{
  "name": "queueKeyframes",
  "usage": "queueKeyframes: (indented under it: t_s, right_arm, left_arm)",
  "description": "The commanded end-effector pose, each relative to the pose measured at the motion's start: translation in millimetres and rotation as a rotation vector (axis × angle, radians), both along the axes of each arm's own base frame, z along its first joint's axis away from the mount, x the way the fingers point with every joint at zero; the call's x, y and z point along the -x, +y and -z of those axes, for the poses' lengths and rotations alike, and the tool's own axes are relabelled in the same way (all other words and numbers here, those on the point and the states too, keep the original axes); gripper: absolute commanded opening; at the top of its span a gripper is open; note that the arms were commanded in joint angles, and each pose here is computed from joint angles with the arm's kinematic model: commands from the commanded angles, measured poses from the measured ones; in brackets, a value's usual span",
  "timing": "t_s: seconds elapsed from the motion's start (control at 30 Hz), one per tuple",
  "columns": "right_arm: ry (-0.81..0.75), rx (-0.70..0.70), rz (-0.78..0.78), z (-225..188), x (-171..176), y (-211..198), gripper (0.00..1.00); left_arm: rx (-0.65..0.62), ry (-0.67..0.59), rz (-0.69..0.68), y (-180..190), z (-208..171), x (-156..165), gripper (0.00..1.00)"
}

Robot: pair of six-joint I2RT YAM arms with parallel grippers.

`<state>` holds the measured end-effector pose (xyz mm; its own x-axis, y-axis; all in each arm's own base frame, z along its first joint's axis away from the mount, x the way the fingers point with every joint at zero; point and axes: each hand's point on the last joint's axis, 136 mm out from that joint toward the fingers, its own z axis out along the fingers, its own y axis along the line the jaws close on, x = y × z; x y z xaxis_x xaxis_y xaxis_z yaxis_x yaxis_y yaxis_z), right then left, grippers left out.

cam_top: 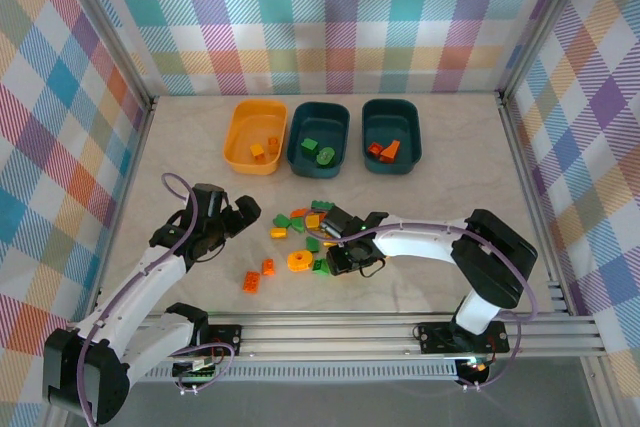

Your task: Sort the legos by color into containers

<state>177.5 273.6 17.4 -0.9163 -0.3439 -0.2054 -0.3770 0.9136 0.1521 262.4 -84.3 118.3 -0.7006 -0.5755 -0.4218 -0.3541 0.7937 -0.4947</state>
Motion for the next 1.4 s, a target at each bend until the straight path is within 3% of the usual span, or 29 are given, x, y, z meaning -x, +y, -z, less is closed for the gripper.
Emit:
queueKeyframes:
  t_s: [0.0,0.27,0.5,0.7,0.8,0.9,1.17,1.33,1.37]
  right_arm:
    - [-0.006,-0.014,-0.025,3,-1,7,0.43]
    - [-0.073,-0.073,-0.016,-19,-10,14,0.29]
    - [-0.219,-0.102,0.001,-63,-40,4,0.25]
    - [-0.356,-0.150,0.127,-109,-120,-24,0.25]
    - [-0.389,-0.160,0.237,-119,-178,-55,0.26]
    - [-0.378,-0.140,0.320,-120,-236,-86,0.25]
    - [-0.256,-0.106,0.433,-83,-327,-129,0.29]
    - [-0.273,-0.089,0.409,-91,-353,-129,0.39]
    - [-0.274,-0.086,0.409,-96,-355,-129,0.45]
  left_arm:
    - [-0.015,-0.013,-0.011,4,-5,1,1.00]
    - [-0.007,0.000,-0.003,1,-3,-2,1.00]
    - [0.006,0.000,-0.001,-1,-1,-3,1.00]
    - [0.126,-0.046,0.070,-35,-6,-7,0.97]
    - [0.230,-0.088,0.226,-83,-13,-8,0.98]
    - [0.230,-0.067,0.311,-113,-11,-4,0.99]
    - [0.161,-0.077,0.319,-113,-9,-5,1.00]
    - [0.115,-0.048,0.331,-110,-1,-5,1.00]
    - [0.105,-0.041,0.329,-109,1,-5,1.00]
